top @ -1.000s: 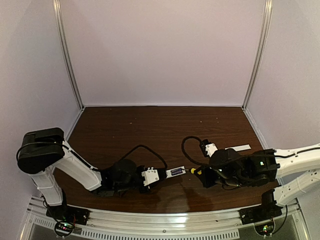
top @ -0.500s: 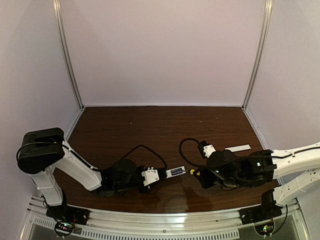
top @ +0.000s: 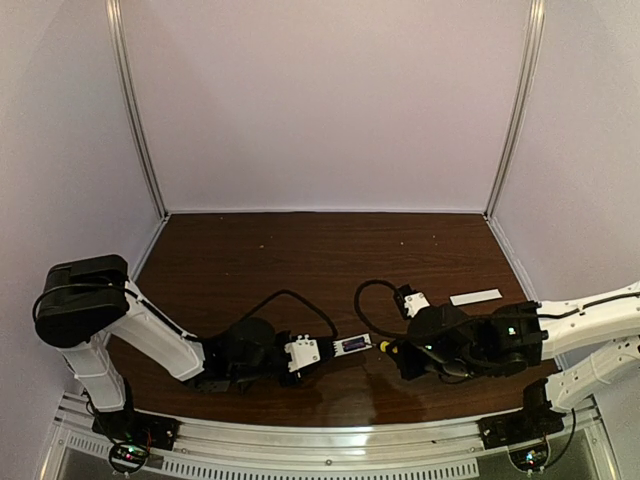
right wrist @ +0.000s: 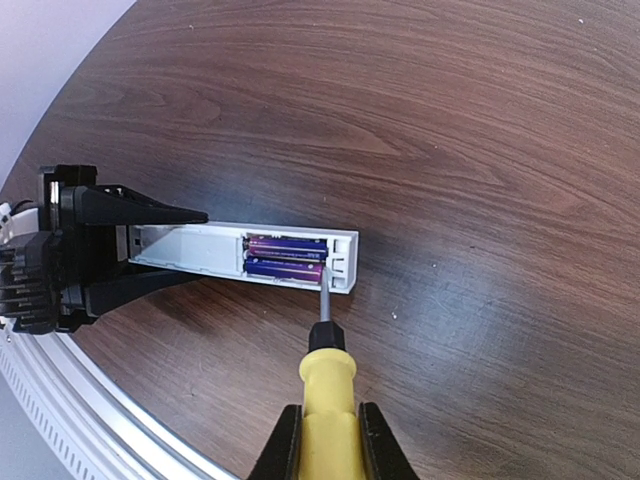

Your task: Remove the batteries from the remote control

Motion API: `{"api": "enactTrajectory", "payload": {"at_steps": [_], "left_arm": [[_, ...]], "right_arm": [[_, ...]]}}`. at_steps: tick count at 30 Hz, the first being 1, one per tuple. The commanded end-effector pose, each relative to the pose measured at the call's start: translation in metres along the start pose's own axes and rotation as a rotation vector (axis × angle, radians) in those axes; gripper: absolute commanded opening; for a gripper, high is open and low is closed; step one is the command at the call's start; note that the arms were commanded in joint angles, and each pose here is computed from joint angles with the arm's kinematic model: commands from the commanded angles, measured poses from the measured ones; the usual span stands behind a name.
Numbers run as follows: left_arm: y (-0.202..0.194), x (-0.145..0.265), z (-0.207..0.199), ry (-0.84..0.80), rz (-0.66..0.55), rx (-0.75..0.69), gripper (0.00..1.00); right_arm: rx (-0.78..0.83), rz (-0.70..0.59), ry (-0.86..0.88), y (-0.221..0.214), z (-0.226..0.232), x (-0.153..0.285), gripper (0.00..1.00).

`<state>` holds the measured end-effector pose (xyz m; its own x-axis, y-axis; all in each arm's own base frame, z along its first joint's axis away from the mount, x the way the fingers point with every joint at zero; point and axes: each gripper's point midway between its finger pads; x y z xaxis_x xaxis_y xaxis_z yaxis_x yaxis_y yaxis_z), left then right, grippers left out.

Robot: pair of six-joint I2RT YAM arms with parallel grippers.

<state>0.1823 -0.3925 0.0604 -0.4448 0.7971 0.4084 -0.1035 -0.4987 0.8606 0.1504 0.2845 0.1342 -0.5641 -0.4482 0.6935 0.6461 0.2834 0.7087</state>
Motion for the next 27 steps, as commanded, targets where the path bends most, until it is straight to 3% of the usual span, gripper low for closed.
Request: {"api": "enactTrajectory", "payload": {"at_steps": [1,27], "left_arm": [[0.022,-0.003,0.003,0.004,-0.069,0.000,0.00],[0.013,-0.009,0.004,0.023,-0.037,-0.017,0.00]], "right_arm": [[0.003,-0.006,-0.034,0.001,-0.005,0.003,0.00],[0.012,0.041,-0.004,-0.012,0.008,-0.017,0.00]]}}
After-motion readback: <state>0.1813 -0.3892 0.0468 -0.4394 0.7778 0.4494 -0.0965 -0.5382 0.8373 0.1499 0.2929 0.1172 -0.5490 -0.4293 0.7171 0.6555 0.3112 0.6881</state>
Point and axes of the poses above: each gripper's point midway between its finger pads, its own x axis back along the fingers, its own z axis along the line the jaws close on, y = z × x, and after that the axes turned 10 degrees about x, right-handed
